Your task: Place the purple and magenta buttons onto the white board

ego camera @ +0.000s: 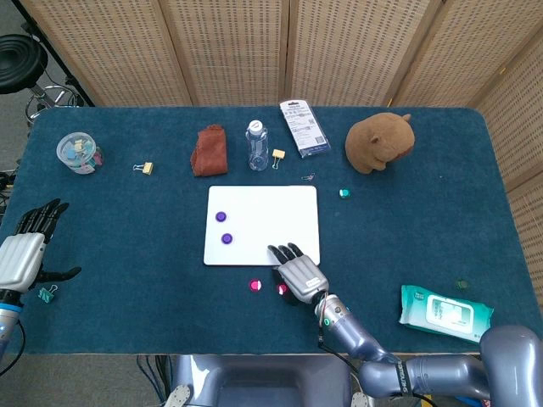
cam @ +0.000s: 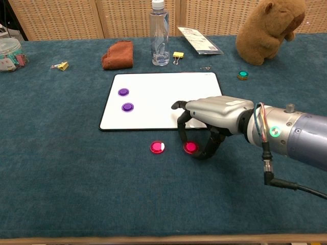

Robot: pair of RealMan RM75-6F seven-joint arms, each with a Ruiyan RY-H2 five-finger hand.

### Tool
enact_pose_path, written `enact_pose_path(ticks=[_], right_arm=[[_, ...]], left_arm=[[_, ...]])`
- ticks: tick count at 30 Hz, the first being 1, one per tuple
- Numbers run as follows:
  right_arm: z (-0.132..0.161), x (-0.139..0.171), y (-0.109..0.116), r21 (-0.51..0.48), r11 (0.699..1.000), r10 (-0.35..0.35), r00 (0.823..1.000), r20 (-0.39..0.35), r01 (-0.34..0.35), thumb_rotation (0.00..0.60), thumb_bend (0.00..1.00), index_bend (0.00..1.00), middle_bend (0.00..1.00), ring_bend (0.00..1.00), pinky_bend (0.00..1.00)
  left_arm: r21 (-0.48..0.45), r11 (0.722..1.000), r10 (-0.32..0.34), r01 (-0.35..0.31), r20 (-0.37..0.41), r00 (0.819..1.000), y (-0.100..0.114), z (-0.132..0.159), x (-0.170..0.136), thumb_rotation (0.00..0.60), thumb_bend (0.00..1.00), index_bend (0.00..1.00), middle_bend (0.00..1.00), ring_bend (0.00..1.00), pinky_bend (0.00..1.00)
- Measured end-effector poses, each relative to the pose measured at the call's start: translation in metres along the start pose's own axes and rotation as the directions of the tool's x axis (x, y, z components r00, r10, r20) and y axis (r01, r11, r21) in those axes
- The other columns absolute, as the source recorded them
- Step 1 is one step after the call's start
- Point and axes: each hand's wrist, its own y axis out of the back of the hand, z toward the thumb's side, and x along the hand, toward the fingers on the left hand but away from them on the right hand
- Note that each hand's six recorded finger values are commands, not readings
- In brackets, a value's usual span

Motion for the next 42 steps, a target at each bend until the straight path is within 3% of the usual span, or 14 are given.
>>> enact_pose_path(ticks=[7, 14, 22, 29, 32, 34, 37, 42], right_arm=[[-0.002, -0.013, 0.031, -0.025, 0.998, -0.066, 0.998, 0.014, 0.066, 0.6, 0.43, 0.56, 0.0, 0.0, 0.0], [-0.017, -0.042, 0.048, -0.017, 0.996, -0.089, 0.993, 0.082, 0.091, 0.6, 0.44, 0.57, 0.0, 0.0, 0.0], [-0.04, -0.072, 0.058, -0.021, 0.994, -0.102, 0.982, 0.162, 0.107, 0.6, 0.44, 0.56, 0.0, 0.0, 0.0], [-0.033, -0.075, 0.059, -0.059, 0.993, -0.088, 0.985, 0.146, 0.098, 0.6, 0.44, 0.56, 0.0, 0.0, 0.0], [-0.03, -0.076, 0.057, -0.056, 0.994, -0.082, 0.987, 0.138, 0.091, 0.6, 0.44, 0.51, 0.0, 0.0, 0.0], [-0.03, -0.076, 0.056, -0.05, 0.995, -0.08, 0.987, 0.14, 0.088, 0.6, 0.37, 0.44, 0.0, 0.0, 0.0], [-0.033, -0.076, 0.055, -0.037, 0.996, -0.077, 0.985, 0.156, 0.084, 0.6, 0.17, 0.35, 0.0, 0.0, 0.0], [-0.034, -0.073, 0.058, -0.028, 0.995, -0.085, 0.981, 0.175, 0.091, 0.6, 0.16, 0.32, 0.0, 0.0, 0.0]], left_arm=[[-0.002, 1.0, -0.002, 0.002, -0.003, 1.0, 0.0, 0.0, 0.0, 0.6, 0.04, 0.0, 0.0, 0.0, 0.0], [-0.013, 1.0, -0.004, 0.004, -0.006, 1.0, 0.001, -0.002, -0.001, 0.6, 0.04, 0.0, 0.0, 0.0, 0.0], [-0.025, 1.0, -0.012, 0.011, -0.024, 1.0, 0.002, -0.009, 0.001, 0.6, 0.04, 0.0, 0.0, 0.0, 0.0], [-0.027, 0.999, -0.022, 0.022, -0.025, 0.999, 0.001, -0.008, 0.004, 0.6, 0.04, 0.0, 0.0, 0.0, 0.0], [-0.024, 0.999, -0.026, 0.025, -0.019, 0.999, 0.0, -0.007, 0.004, 0.6, 0.04, 0.0, 0.0, 0.0, 0.0], [-0.024, 0.999, -0.025, 0.025, -0.019, 1.0, 0.0, -0.007, 0.004, 0.6, 0.04, 0.0, 0.0, 0.0, 0.0], [-0.032, 0.999, -0.025, 0.024, -0.018, 1.0, 0.001, -0.007, 0.004, 0.6, 0.04, 0.0, 0.0, 0.0, 0.0], [-0.04, 0.999, -0.026, 0.025, -0.015, 1.0, 0.002, -0.008, 0.004, 0.6, 0.04, 0.0, 0.0, 0.0, 0.0]])
